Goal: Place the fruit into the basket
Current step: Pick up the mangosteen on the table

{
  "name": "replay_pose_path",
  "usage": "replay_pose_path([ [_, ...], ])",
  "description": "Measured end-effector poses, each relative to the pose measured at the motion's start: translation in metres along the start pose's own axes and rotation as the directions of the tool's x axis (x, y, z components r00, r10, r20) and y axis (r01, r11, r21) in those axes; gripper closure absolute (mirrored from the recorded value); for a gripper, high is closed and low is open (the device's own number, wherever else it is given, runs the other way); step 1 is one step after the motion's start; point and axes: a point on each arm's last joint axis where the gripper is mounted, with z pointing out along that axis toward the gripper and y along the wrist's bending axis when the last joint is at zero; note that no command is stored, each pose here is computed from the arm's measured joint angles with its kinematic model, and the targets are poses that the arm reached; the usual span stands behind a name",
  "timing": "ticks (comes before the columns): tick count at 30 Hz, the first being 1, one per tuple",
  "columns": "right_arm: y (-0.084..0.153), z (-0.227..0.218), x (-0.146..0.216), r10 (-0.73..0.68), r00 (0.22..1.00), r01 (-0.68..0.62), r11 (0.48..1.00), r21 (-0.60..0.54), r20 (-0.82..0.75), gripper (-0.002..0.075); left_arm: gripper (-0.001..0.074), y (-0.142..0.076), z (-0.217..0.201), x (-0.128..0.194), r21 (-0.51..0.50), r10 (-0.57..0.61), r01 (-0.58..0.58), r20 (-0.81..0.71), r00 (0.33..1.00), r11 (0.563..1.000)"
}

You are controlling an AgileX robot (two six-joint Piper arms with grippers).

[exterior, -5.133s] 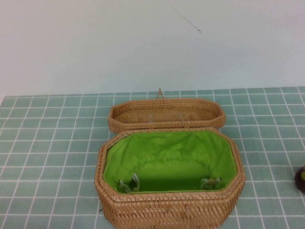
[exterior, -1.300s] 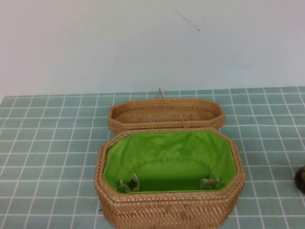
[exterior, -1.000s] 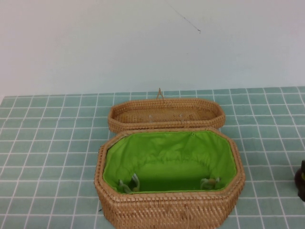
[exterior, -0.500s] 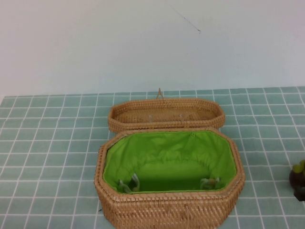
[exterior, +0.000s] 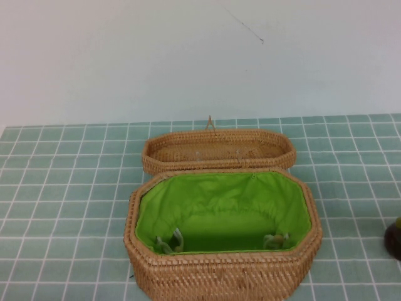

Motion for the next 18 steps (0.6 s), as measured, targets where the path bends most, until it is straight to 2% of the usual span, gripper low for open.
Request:
replay_pose_path([
  [4, 0.0002, -0.0053, -0.0094, -0.005, 0.999, 0.005, 1.0, 0.002, 0.039, 0.0723, 0.0735, 0.0, 0.0, 0.0, 0.0, 0.0, 0.0, 0.0, 1.0, 1.0],
  [10, -0.0002, -0.006, -0.0081, -0.01, 1.0, 0.01, 1.0, 0.007, 0.013, 0.0714, 0.0735, 0.0, 0.0, 0.0, 0.0, 0.0, 0.0, 0.0, 1.0, 1.0],
  [13, -0.0001, -0.006, -0.0074, -0.008, 1.0, 0.008, 1.0, 0.005, 0.005, 0.0653, 0.0735, 0.0, 0.0, 0.0, 0.0, 0.0, 0.0, 0.0, 1.0, 1.0],
  [18, 0.0, -0.0057, -0.0078, -0.006, 1.0, 0.006, 1.0, 0.004, 0.007, 0.0486, 0.0735, 0.0, 0.0, 0.0, 0.0, 0.0, 0.0, 0.0, 1.0, 1.0],
])
